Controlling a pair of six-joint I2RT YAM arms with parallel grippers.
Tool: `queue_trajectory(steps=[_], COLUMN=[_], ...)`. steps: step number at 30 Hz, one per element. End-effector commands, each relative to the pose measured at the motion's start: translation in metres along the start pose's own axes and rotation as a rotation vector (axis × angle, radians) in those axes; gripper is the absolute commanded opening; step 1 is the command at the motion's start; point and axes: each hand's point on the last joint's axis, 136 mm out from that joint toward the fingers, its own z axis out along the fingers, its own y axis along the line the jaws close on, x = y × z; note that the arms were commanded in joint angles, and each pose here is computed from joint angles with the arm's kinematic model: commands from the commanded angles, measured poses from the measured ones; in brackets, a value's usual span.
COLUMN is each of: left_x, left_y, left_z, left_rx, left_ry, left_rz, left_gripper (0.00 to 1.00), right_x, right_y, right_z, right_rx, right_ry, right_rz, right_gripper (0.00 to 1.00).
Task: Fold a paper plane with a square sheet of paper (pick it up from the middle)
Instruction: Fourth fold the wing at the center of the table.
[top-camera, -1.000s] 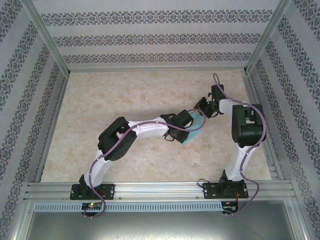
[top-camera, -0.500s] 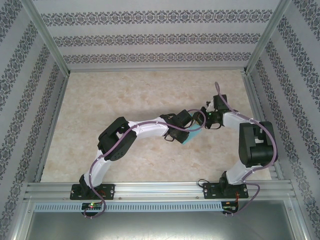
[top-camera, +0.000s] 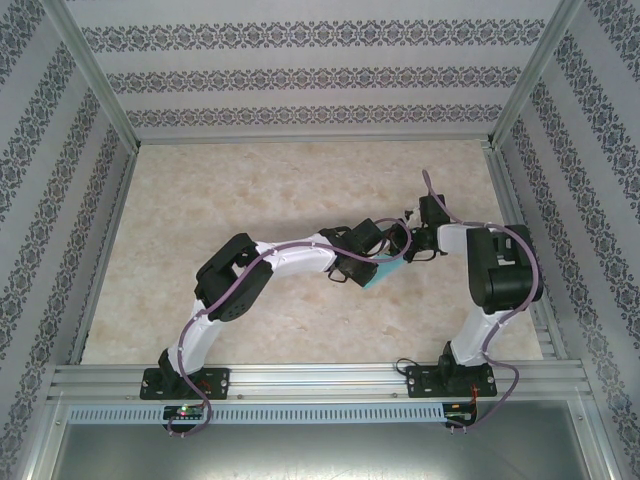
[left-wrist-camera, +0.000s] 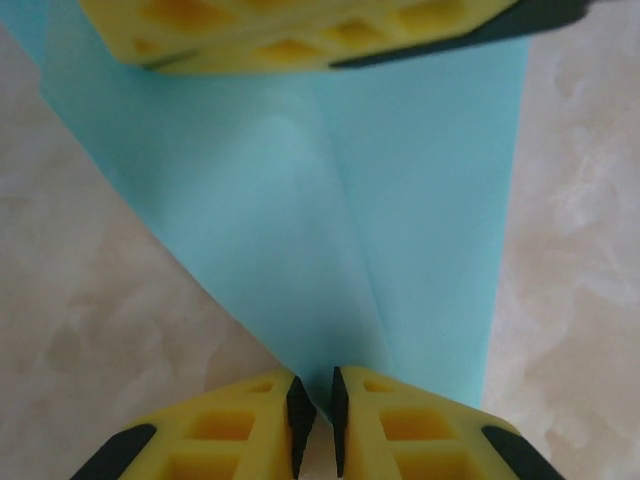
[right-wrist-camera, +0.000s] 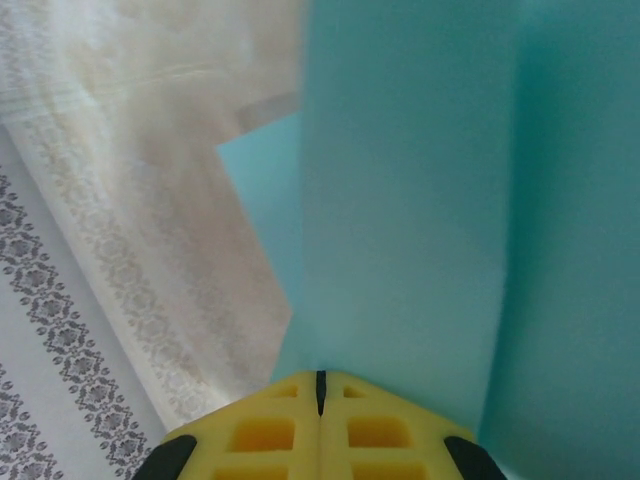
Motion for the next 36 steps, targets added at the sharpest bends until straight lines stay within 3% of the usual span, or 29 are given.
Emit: queue_trajectory(steps=[1,6,11,36], left_x=[0.134,0.135,0.145,0.193], left_y=[0.051,0.049,0.054,0.058], left_z=[0.046,0.048,0.047,0.018], left_rx=[-0.172,-0.164,-0.183,-0.175], left_ry=[0.426,0.428,0.454,0.506], left_rz=[0.013,0.007,0.023,0.025], left_gripper=[0.21,0.21,0.21,0.2], right_x=[0.014,0.006,-0.017,-0.051], right_y=[-0.01,-0.039,-0.041,-0.048], right_z=[0.008,0.003,-0.004,-0.007], right_rx=[0.043,0.165,0.189,0.086], right_ry=[0.076,0.026,-0.06,-0.268], right_rz=[0.004,0.03,0.064,0.274], right_gripper=[0.03,0.04,0.06,0.01])
